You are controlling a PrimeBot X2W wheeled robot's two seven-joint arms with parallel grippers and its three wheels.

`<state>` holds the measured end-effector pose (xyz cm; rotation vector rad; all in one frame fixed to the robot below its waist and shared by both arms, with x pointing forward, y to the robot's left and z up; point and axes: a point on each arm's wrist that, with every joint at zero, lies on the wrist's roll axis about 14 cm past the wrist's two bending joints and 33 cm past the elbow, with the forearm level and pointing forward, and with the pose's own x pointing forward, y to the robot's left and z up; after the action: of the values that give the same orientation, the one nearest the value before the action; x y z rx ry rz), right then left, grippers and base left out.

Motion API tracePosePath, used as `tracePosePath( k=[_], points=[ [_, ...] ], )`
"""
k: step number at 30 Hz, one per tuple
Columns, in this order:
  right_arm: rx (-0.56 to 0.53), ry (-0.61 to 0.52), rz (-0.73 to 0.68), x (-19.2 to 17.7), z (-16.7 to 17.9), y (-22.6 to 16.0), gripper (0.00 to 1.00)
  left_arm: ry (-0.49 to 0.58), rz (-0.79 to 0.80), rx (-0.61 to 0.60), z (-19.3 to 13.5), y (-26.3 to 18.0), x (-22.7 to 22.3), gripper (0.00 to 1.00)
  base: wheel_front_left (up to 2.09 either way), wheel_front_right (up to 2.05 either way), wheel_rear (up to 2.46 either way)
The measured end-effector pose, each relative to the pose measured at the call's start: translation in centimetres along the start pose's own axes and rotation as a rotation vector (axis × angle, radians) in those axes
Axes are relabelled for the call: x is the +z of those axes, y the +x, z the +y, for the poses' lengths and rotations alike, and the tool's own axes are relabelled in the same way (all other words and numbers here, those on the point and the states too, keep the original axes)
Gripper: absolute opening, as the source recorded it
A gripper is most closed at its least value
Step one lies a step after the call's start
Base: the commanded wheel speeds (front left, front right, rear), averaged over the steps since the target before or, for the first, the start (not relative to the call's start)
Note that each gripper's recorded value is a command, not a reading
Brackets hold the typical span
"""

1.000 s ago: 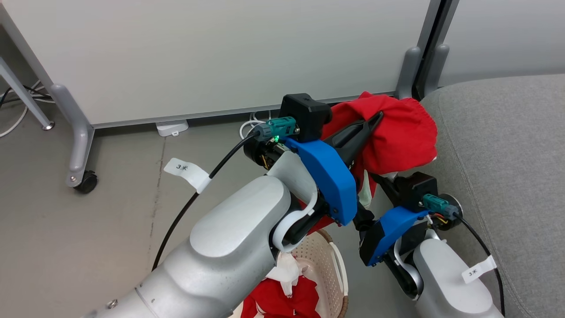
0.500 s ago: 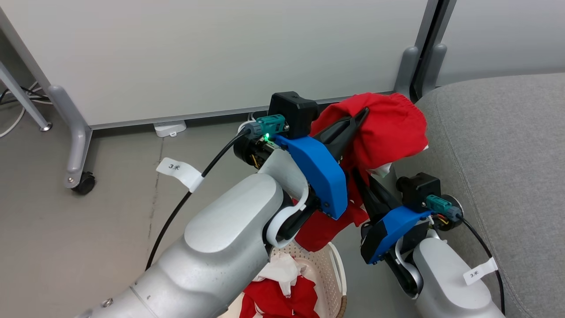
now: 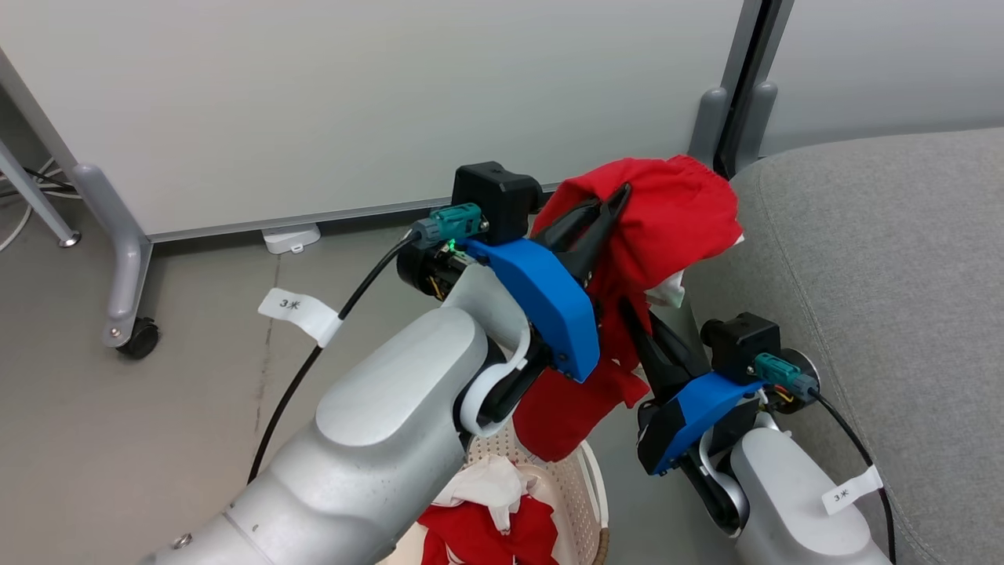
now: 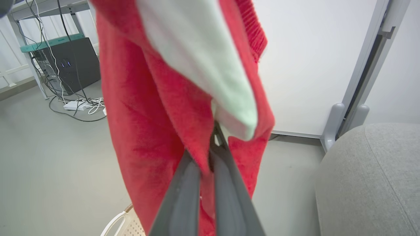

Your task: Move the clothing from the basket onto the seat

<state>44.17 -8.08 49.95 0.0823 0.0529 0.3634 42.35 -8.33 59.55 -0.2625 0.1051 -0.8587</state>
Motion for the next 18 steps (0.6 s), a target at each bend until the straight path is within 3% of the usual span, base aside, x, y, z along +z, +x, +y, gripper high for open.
tracePosePath(
  k=[8,18],
  points=[
    [-0.007,-0.002,-0.003,0.0,-0.1,-0.7,0.0,-0.013,0.021,0.037,1.8,-1.5,-1.7,1.0,0.0,0.0,0.0],
    [-0.03,-0.008,-0.014,0.4,-0.8,-1.4,0.0,-0.039,-0.072,0.127,5.7,-5.4,-3.8,1.0,0.0,0.0,0.0]
  ],
)
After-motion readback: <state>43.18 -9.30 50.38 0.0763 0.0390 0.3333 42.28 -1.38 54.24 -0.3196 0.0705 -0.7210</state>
